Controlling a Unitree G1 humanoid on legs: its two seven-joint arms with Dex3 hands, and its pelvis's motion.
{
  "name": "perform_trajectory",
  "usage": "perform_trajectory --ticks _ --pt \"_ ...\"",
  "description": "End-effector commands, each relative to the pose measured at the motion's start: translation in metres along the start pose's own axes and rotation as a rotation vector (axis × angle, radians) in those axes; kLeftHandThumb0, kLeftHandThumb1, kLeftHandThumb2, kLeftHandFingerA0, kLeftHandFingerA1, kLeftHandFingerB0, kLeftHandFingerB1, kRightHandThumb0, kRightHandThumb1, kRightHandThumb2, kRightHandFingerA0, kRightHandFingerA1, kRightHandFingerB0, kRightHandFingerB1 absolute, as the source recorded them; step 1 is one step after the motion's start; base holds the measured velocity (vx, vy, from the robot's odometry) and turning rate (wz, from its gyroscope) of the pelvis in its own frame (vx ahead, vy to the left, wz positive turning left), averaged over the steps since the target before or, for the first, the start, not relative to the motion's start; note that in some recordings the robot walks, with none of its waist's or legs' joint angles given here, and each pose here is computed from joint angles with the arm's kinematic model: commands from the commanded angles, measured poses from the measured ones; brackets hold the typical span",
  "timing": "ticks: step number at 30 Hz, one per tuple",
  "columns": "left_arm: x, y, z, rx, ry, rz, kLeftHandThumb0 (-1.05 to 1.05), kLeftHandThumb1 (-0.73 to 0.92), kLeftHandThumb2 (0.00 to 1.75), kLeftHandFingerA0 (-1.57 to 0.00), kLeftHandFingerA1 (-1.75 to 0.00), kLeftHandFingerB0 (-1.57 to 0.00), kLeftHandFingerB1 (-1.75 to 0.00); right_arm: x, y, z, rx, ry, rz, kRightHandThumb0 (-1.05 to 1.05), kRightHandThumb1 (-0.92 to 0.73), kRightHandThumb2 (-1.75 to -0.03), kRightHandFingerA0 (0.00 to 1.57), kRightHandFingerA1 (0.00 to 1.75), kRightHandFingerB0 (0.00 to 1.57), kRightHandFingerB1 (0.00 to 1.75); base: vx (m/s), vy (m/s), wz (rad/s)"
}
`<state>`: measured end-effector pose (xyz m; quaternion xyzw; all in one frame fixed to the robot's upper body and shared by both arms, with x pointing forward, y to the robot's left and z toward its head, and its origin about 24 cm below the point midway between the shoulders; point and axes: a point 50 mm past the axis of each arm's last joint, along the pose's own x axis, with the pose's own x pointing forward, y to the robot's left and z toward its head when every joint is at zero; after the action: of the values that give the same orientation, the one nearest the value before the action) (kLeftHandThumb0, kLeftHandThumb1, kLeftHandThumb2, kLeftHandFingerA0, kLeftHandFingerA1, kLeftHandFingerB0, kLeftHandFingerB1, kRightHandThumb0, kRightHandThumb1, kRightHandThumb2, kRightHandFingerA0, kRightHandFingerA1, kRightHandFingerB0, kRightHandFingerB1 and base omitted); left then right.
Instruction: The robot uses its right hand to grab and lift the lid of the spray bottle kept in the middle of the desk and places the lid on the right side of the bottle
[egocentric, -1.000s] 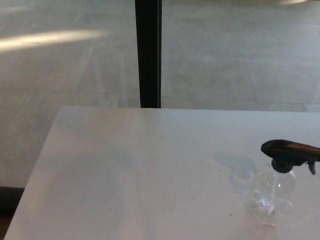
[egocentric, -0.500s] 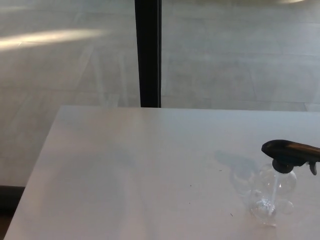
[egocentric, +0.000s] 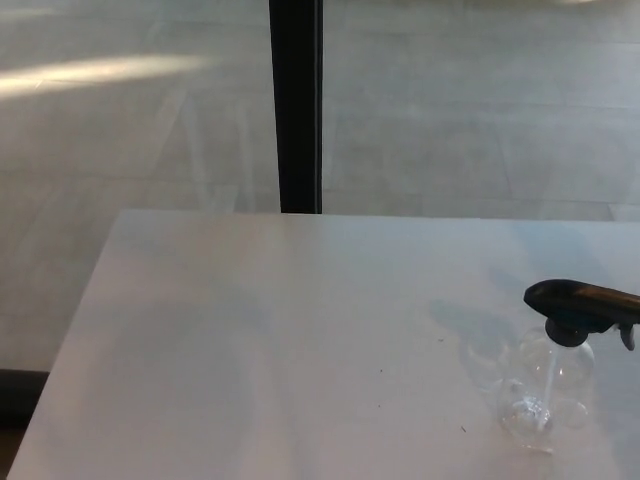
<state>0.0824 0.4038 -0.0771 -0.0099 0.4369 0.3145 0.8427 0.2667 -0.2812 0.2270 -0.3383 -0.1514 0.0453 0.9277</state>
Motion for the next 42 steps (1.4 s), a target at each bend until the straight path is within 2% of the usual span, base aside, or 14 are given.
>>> perform_trajectory --ticks 1,2,8,13,14,16,18,28,30,33,34,36,37,42 --pt "-0.001 0.007 0.002 -0.011 -0.017 0.015 -0.62 0.49 0.88 -0.53 -0.68 -0.34 -0.54 0.017 0.029 0.012 -0.242 0.024 0.299 -0.73 -0.64 -0.59 0.16 0.36 0.2 0.27 0.0 0.0 0.0" --pt "-0.001 0.006 0.003 -0.004 -0.016 0.017 -0.62 0.64 0.59 -0.58 -0.61 -0.39 -0.43 0.019 0.033 0.011 -0.28 0.02 0.321 -0.71 -0.65 -0.59 0.16 0.36 0.2 0.27 0.0 0.0 0.0" --pt "-0.001 0.007 0.004 0.002 -0.024 0.01 -0.64 0.5 0.9 -0.55 -0.69 -0.31 -0.54 0.024 0.043 0.005 -0.345 0.045 0.393 -0.73 -0.65 -0.6 0.16 0.34 0.2 0.28 0.0 0.0 0.0" --pt "-0.001 0.007 0.003 -0.01 -0.021 0.008 -0.62 0.64 0.59 -0.56 -0.61 -0.38 -0.43 0.025 0.047 0.004 -0.366 0.065 0.439 -0.73 -0.64 -0.6 0.13 0.37 0.21 0.28 0.0 0.0 0.0" --pt "-0.001 0.007 0.003 -0.017 -0.018 0.013 -0.62 0.49 0.89 -0.53 -0.68 -0.35 -0.54 0.025 0.047 0.004 -0.368 0.072 0.446 -0.76 -0.52 -0.87 0.07 0.46 0.14 0.41 0.0 0.0 0.0" --pt "-0.001 0.007 0.002 -0.021 -0.015 0.012 -0.61 0.64 0.59 -0.56 -0.63 -0.38 -0.43 0.026 0.049 0.002 -0.401 0.099 0.474 -0.38 -0.36 -0.97 0.03 0.53 0.0 0.47 0.0 0.0 0.0" --pt "-0.001 0.007 0.003 -0.013 -0.019 0.012 -0.61 0.63 0.59 -0.58 -0.63 -0.37 -0.43 0.025 0.05 0.002 -0.426 0.111 0.5 -0.8 -0.55 -0.93 0.03 0.38 0.1 0.41 0.0 0.0 0.0" --pt "-0.001 0.007 0.003 -0.001 -0.019 0.0 -0.64 0.64 0.59 -0.56 -0.62 -0.39 -0.42 0.022 0.062 0.009 -0.534 0.211 0.675 -0.82 -0.51 -0.92 0.04 0.24 0.09 0.33 0.0 0.0 0.0" --pt "-0.001 0.007 0.002 -0.001 -0.013 0.006 -0.62 0.49 0.89 -0.52 -0.68 -0.34 -0.54 0.021 0.065 0.011 -0.567 0.213 0.693 -0.79 -0.62 -0.61 0.07 0.31 0.15 0.28 0.0 0.0 0.0" --pt "-0.001 0.007 0.002 0.012 -0.013 0.008 -0.59 0.66 0.6 -0.59 -0.6 -0.4 -0.42 0.021 0.07 0.011 -0.551 0.218 0.674 -0.63 -0.6 -0.59 0.44 0.98 0.27 0.3 0.0 0.0 0.0" --pt "-0.001 0.007 0.002 0.017 -0.012 0.009 -0.61 0.66 0.6 -0.56 -0.61 -0.37 -0.42 0.021 0.071 0.012 -0.549 0.203 0.661 -0.63 -0.5 -0.86 0.49 0.77 0.21 0.44 0.0 0.0 0.0" --pt "-0.001 0.006 0.002 0.017 -0.012 0.009 -0.63 0.51 0.91 -0.57 -0.69 -0.34 -0.54 0.021 0.071 0.014 -0.593 0.165 0.652 -0.6 -0.69 -0.61 0.62 0.58 0.29 0.31 0.0 0.0 0.0" --pt "-0.002 0.007 0.0 0.015 -0.008 0.01 -0.64 0.51 0.91 -0.56 -0.69 -0.34 -0.54 0.021 0.072 0.014 -0.596 0.162 0.651 -0.64 -0.58 -0.91 0.64 0.68 0.25 0.46 0.0 0.0 0.0" --pt "-0.002 0.007 -0.002 0.002 -0.007 0.014 -0.63 0.64 0.6 -0.6 -0.62 -0.4 -0.42 0.021 0.072 0.017 -0.643 0.128 0.593 -0.32 -0.77 -0.63 1.06 0.85 0.48 0.39 0.0 0.0 0.0"
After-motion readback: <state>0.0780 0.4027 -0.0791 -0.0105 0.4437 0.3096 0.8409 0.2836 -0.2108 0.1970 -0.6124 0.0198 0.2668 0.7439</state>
